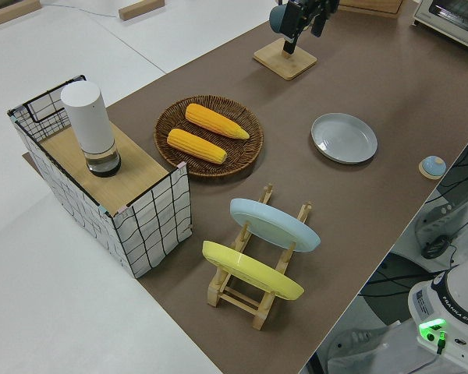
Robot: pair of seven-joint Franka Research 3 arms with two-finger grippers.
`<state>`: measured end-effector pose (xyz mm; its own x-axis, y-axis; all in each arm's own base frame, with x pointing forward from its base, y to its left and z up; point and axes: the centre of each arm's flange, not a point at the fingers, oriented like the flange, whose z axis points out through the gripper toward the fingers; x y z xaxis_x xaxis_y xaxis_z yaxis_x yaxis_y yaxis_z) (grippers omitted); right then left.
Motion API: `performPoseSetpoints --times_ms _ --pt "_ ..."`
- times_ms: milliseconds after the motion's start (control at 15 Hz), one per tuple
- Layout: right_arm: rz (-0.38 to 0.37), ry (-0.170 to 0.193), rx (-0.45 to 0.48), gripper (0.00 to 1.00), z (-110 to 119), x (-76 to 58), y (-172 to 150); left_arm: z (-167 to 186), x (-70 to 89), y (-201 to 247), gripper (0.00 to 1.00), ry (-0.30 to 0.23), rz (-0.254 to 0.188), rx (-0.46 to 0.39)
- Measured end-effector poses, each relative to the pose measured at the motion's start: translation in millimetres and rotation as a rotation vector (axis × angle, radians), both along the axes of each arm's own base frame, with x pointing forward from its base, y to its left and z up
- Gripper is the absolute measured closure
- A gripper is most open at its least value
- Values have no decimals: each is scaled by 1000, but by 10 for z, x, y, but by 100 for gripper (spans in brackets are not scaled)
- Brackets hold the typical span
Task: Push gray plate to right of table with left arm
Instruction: 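Lower the left gripper beside the gray plate's edge nearest the basket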
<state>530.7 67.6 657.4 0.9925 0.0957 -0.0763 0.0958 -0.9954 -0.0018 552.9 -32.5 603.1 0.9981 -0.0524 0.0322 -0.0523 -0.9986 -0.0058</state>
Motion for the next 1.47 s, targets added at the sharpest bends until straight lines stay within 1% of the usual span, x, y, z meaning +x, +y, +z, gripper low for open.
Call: performPoseSetpoints --times_ms 467,667,1067,1267,1467 --pt "0 0 0 1 0 0 0 -11 -13 22 0 14 11 -14" --pt "0 0 0 1 0 0 0 -31 -37 23 1 37 12 -13" --pt "0 0 0 1 0 0 0 -61 -61 12 1 62 13 -24" --pt "0 0 0 1 0 0 0 -167 -67 -7 0 87 17 -51" --pt "0 0 0 1 0 0 0 -402 -80 -35 0 108 17 -59"
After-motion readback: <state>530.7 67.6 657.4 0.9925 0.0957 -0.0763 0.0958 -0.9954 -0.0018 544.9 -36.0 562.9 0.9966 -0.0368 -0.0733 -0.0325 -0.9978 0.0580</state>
